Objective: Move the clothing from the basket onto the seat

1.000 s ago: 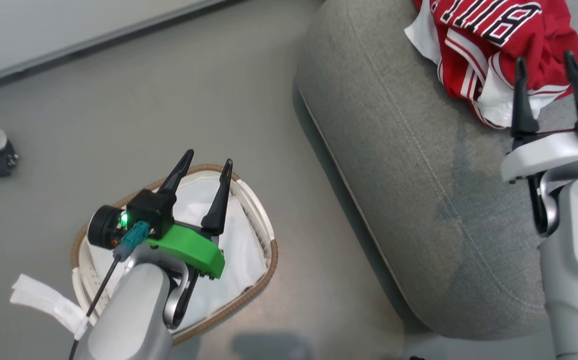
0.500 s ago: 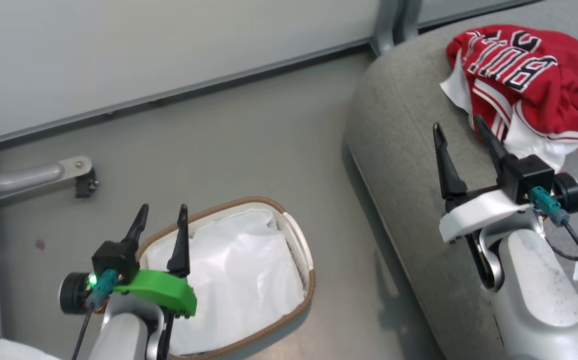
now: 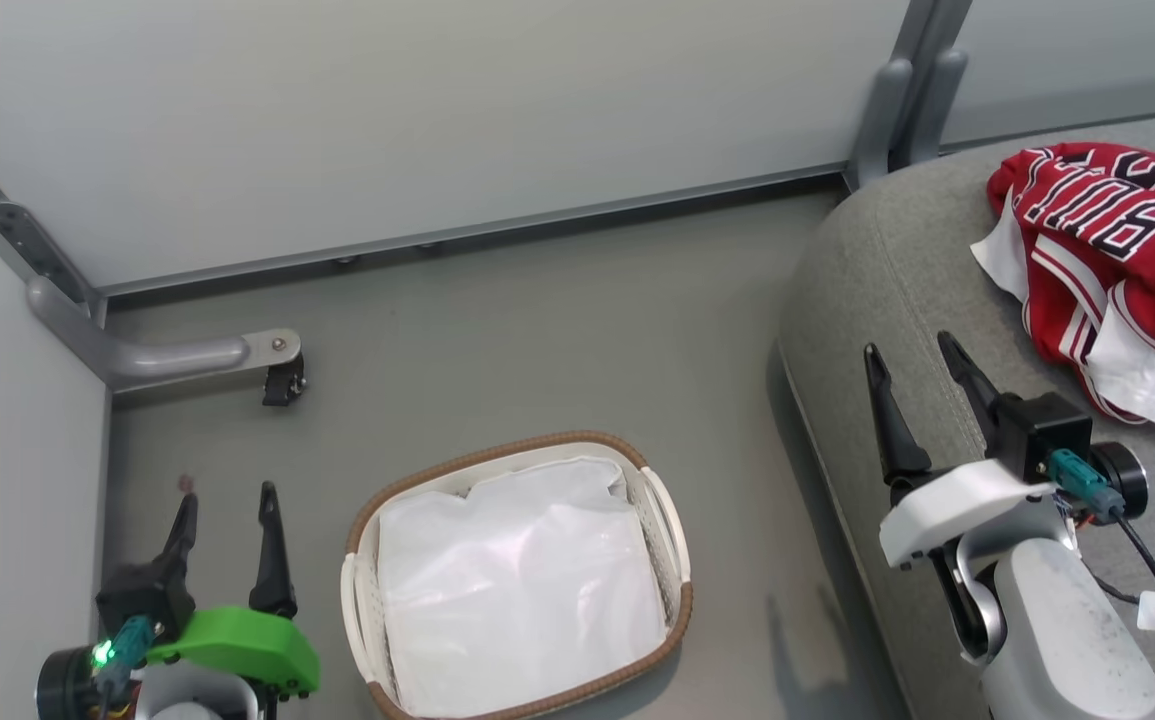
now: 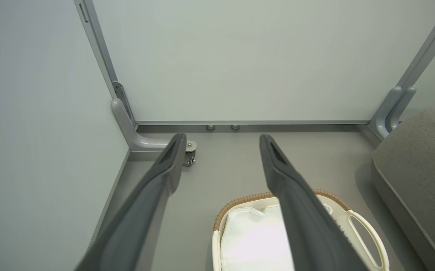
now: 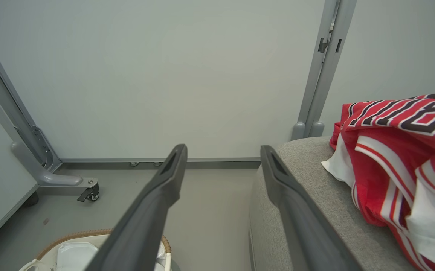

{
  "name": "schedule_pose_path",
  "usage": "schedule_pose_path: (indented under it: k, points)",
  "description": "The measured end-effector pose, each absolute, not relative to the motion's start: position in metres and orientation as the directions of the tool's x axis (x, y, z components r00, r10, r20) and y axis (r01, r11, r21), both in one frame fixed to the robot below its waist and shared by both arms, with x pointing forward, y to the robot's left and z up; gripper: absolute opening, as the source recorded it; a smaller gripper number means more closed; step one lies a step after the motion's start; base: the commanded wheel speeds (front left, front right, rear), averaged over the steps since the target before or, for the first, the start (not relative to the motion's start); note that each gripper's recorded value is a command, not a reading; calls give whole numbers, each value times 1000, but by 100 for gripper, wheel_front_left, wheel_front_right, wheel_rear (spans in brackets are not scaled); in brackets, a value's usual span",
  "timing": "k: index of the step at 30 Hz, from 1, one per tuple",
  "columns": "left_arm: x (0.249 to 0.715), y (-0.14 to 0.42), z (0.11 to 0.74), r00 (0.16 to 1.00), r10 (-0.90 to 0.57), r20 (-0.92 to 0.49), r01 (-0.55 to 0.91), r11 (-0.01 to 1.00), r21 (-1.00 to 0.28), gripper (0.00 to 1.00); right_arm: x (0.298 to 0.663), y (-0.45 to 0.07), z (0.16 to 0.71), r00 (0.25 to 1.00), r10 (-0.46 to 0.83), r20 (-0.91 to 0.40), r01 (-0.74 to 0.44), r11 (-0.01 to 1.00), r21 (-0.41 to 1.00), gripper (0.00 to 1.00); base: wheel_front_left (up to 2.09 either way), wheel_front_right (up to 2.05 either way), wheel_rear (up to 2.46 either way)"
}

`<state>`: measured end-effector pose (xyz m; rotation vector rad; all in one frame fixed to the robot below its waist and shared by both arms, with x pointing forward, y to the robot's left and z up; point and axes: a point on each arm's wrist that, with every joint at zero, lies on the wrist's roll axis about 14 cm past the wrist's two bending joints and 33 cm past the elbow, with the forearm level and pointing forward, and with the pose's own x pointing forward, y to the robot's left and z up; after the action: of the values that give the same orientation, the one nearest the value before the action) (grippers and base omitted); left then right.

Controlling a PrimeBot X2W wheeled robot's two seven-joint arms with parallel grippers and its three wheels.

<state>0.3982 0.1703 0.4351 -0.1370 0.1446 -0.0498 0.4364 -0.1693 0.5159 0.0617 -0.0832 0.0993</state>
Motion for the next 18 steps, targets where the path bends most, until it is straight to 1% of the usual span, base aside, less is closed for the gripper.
schedule_pose_path:
  k: [4,12,13,18]
  points:
    - [386,183,434,989,-19,-145,-2,989,-146,100,428,-168,513,992,98,77,-104,992,67,100,0,0,0]
    - [364,195,424,984,12,-177,-43,984,-173,100,411,-166,502,994,102,45,-105,991,79,100,0,0,0]
    - [362,195,421,983,12,-185,-46,983,-178,0,410,-166,500,994,102,40,-105,991,82,0,0,0,0]
    - [352,191,405,970,9,-242,-57,980,-190,0,398,-165,474,994,97,-41,-92,990,103,0,0,0,0]
